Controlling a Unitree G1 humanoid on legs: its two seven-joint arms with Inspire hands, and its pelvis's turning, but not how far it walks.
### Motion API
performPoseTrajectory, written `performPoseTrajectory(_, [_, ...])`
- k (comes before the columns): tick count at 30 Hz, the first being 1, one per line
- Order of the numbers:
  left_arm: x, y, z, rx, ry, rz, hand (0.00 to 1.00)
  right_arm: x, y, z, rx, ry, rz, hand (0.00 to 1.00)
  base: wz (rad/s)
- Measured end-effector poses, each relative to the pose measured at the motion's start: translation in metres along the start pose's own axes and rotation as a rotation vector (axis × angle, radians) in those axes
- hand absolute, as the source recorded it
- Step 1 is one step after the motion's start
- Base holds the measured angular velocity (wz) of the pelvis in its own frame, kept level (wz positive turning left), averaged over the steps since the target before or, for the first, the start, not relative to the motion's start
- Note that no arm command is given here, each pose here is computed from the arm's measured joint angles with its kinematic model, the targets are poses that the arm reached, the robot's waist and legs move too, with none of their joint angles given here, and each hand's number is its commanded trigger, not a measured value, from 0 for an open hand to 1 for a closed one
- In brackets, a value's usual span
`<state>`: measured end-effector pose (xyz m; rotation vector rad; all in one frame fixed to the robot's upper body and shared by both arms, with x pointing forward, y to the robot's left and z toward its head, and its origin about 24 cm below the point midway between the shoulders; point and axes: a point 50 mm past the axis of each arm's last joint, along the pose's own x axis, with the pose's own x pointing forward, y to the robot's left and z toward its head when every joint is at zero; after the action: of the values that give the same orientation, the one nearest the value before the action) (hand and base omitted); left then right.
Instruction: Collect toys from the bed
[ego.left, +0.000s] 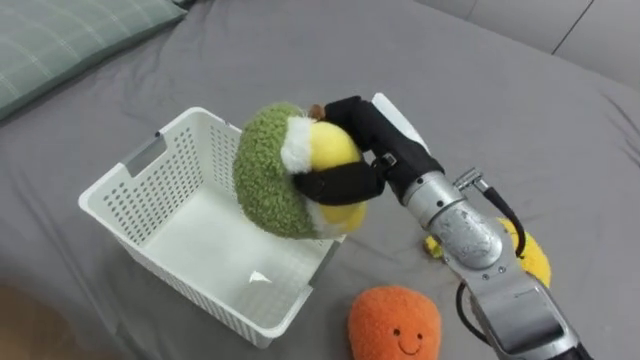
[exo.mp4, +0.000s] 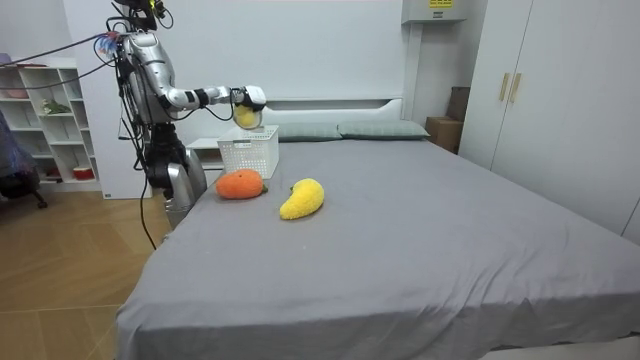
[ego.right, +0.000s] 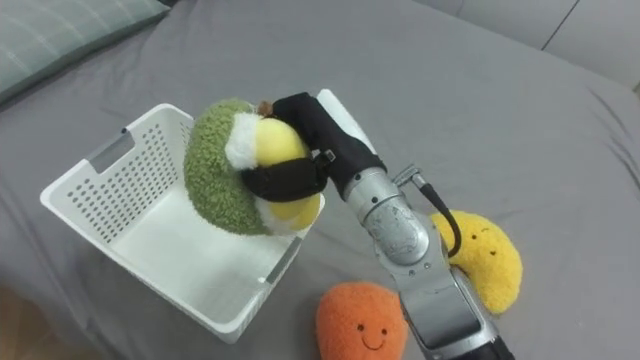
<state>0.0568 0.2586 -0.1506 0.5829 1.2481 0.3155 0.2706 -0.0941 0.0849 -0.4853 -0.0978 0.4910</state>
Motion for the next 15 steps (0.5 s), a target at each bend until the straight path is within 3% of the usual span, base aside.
performPoseTrajectory(4, [0.000,0.000,0.002,-0.003,-0.007,0.000,0.00,0.001,0.006,0.000,-0.003,0.000,0.042,0.96,0.00])
performPoseTrajectory(5, [0.000,0.000,0.002,-0.003,-0.007,0.001,0.00,0.001,0.007,0.000,-0.003,0.000,0.045,0.58,0.00])
performPoseTrajectory(6, [0.000,0.000,0.002,-0.002,-0.006,0.000,0.00,0.001,0.007,0.000,-0.002,0.001,0.050,0.52,0.00])
performPoseTrajectory(7, [0.000,0.000,0.002,-0.002,-0.004,0.000,0.00,0.001,0.008,-0.001,-0.001,0.006,0.054,0.00,0.00])
performPoseTrajectory(15, [0.001,0.000,0.007,-0.008,-0.013,0.000,0.00,0.005,0.018,-0.018,-0.023,0.083,0.095,0.00,0.04])
